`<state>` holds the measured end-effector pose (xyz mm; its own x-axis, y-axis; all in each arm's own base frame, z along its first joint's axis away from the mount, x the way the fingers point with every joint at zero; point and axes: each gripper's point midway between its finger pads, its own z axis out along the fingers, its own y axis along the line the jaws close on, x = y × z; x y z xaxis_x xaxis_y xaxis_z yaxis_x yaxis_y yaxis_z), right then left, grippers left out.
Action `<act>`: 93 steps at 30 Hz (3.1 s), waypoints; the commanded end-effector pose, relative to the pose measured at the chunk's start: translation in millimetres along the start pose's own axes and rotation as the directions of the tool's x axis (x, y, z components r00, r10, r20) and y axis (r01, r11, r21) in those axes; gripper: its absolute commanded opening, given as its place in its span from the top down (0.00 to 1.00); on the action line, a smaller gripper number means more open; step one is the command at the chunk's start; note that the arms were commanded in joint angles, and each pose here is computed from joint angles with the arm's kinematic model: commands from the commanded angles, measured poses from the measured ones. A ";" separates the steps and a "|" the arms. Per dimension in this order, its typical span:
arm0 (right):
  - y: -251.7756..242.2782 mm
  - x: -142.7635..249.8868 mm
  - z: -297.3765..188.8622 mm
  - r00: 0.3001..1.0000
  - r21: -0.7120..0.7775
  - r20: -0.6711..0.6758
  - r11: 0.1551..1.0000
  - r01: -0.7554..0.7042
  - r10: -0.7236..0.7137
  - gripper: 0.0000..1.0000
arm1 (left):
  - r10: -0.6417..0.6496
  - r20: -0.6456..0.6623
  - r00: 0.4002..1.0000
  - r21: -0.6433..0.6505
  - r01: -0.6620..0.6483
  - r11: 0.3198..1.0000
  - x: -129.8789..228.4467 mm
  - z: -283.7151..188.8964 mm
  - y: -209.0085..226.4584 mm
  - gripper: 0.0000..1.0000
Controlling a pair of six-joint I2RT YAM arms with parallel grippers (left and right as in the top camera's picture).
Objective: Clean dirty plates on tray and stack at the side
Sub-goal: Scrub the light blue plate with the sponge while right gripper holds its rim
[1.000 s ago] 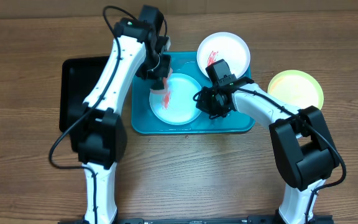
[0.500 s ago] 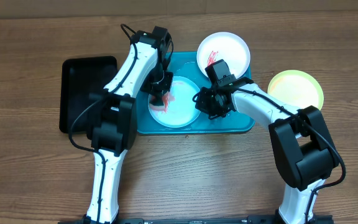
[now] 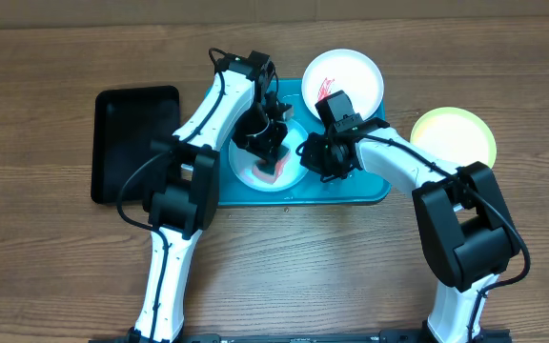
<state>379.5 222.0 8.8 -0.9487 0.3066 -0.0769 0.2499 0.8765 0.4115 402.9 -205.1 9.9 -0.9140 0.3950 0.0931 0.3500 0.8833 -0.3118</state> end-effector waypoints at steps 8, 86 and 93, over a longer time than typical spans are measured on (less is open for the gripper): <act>6.8 0.6 2.3 1.000 -0.020 -0.015 1.000 0.002 -0.003 0.96 | -0.360 0.381 0.852 -0.593 0.524 0.612 -14.3 -29.9 116.9 0.96; 7.1 1.7 2.3 1.000 -0.021 -0.020 1.000 0.006 -0.007 0.96 | -0.113 -0.054 0.992 -0.310 0.091 0.947 13.1 -22.9 10.4 0.96; 7.3 2.2 2.3 1.000 -0.023 -0.023 1.000 0.007 -0.007 0.96 | 0.138 -0.009 0.990 -0.027 -0.138 0.990 -7.2 -13.2 -38.8 0.96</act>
<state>379.1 226.1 8.5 -0.9508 0.3047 -0.0561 0.2532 0.8684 0.4264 404.4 -210.5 35.7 -0.9041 0.4141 0.1056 0.3982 0.9060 -0.1439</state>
